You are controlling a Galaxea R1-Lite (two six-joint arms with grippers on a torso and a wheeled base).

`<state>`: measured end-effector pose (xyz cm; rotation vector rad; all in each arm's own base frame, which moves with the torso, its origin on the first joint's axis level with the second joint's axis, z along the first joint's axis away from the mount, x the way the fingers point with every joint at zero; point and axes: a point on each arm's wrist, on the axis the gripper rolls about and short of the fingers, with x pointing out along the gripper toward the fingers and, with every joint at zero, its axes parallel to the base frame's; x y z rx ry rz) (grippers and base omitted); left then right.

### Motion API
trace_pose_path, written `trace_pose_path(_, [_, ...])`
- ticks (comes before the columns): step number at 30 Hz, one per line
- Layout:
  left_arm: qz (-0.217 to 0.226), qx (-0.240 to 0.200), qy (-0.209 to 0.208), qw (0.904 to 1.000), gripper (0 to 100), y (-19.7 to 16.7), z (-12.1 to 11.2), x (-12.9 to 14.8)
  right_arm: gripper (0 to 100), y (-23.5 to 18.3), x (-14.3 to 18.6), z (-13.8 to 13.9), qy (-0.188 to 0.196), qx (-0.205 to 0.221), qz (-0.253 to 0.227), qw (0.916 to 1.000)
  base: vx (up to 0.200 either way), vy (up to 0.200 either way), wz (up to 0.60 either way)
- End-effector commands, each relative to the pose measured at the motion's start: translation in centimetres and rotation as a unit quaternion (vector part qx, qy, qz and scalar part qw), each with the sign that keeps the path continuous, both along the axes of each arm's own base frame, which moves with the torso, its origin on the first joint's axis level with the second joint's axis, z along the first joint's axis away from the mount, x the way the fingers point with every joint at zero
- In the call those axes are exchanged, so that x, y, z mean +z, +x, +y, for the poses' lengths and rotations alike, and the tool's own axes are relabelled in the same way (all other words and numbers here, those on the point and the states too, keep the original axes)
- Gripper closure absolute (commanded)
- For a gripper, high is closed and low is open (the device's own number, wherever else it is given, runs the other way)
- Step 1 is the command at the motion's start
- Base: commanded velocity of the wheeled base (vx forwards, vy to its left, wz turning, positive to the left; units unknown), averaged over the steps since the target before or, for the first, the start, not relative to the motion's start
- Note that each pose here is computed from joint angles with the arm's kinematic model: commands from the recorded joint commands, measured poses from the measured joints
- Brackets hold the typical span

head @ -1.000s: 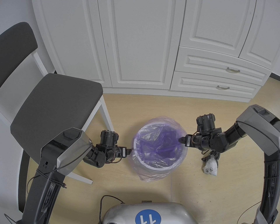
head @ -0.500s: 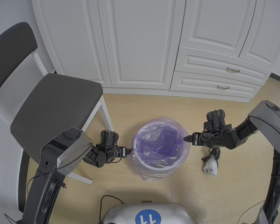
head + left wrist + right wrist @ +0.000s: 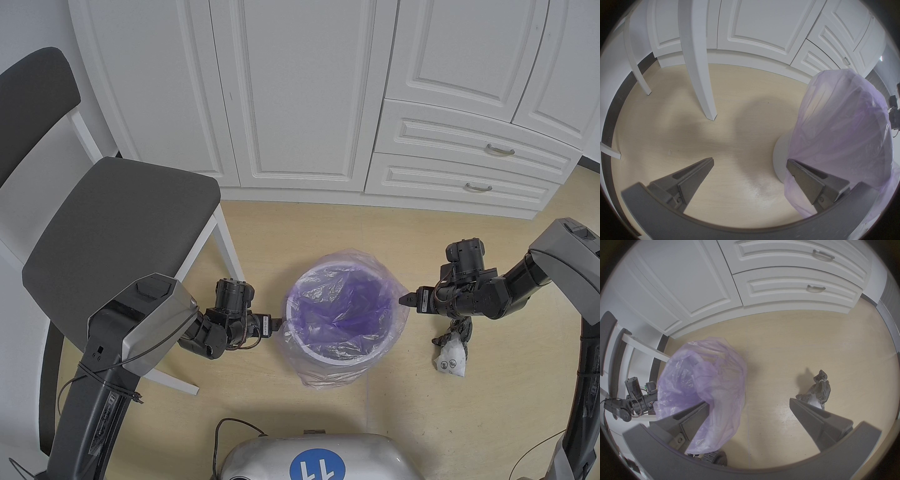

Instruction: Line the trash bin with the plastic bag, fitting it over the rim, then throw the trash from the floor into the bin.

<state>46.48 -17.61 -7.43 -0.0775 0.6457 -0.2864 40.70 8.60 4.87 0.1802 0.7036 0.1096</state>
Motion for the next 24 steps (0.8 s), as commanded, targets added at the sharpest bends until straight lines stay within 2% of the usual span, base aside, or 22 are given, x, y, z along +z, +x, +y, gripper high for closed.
trace_pose_path(1, [0.001, 0.000, 0.000, 1.0000, 0, 0.0, 0.0, -0.1, 0, 0.7, -1.8, -0.6, -0.004, -0.008, 0.017, 0.9998, 0.000, 0.000, 0.00])
trace_pose_path(10, [0.002, 0.000, 0.001, 1.0000, 0, -0.1, 0.0, -0.1, 0, 1.8, -4.9, -1.4, -0.011, -0.019, 0.052, 0.9984, 0.000, 0.000, 0.00])
trace_pose_path(17, [0.002, 0.000, 0.001, 1.0000, 0, -0.1, 0.0, -0.1, 0, 2.3, -8.2, -0.7, -0.016, -0.013, 0.082, 0.9964, 0.000, 0.000, 0.00])
trace_pose_path(24, [0.002, 0.000, 0.000, 1.0000, 0, -0.1, 0.0, 0.0, 0, 2.7, -8.9, -0.3, -0.006, -0.018, 0.091, 0.9956, 0.000, 0.000, 0.00])
